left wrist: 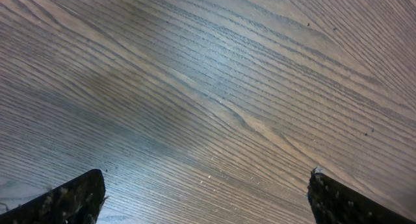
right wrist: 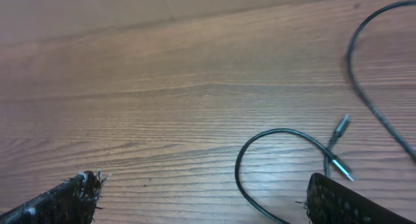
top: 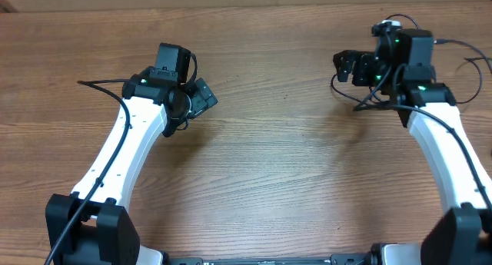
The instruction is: Untangle cables
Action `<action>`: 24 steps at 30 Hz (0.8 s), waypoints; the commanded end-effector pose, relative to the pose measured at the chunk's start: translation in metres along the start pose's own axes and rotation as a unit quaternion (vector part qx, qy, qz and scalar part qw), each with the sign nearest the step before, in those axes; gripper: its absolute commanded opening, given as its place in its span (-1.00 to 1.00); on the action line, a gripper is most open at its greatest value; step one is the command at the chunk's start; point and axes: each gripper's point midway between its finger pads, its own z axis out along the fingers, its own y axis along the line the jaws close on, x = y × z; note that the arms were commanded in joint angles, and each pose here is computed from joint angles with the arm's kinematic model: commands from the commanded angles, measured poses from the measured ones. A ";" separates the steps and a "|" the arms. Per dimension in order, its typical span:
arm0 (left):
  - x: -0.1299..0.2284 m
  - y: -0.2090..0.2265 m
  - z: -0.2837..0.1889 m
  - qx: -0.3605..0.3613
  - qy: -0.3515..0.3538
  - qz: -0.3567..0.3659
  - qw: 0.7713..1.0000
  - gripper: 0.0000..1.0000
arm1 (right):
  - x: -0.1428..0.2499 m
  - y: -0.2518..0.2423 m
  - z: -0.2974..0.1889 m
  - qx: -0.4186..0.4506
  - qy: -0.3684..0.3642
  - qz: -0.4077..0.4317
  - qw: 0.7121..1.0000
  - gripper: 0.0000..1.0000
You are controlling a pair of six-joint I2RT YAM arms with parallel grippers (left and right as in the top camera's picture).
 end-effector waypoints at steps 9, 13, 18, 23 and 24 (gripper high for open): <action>0.000 -0.002 -0.002 0.003 0.000 -0.002 1.000 0.99 | -0.027 0.000 -0.075 0.048 -0.056 -0.005 0.997 0.97; 0.000 -0.002 -0.002 0.003 0.000 -0.003 1.000 0.99 | -0.022 -0.003 -0.091 0.065 -0.052 -0.003 0.997 0.95; 0.000 -0.002 -0.002 0.003 0.000 -0.003 1.000 0.99 | -0.018 -0.002 -0.101 0.069 -0.050 -0.002 0.996 0.95; 0.000 -0.002 -0.002 0.003 0.000 -0.002 1.000 0.99 | -0.010 -0.007 -0.110 0.086 -0.038 0.007 0.996 0.96; 0.000 -0.002 -0.002 0.003 0.000 -0.002 1.000 0.99 | -0.007 -0.009 -0.112 0.091 -0.034 0.008 0.995 0.96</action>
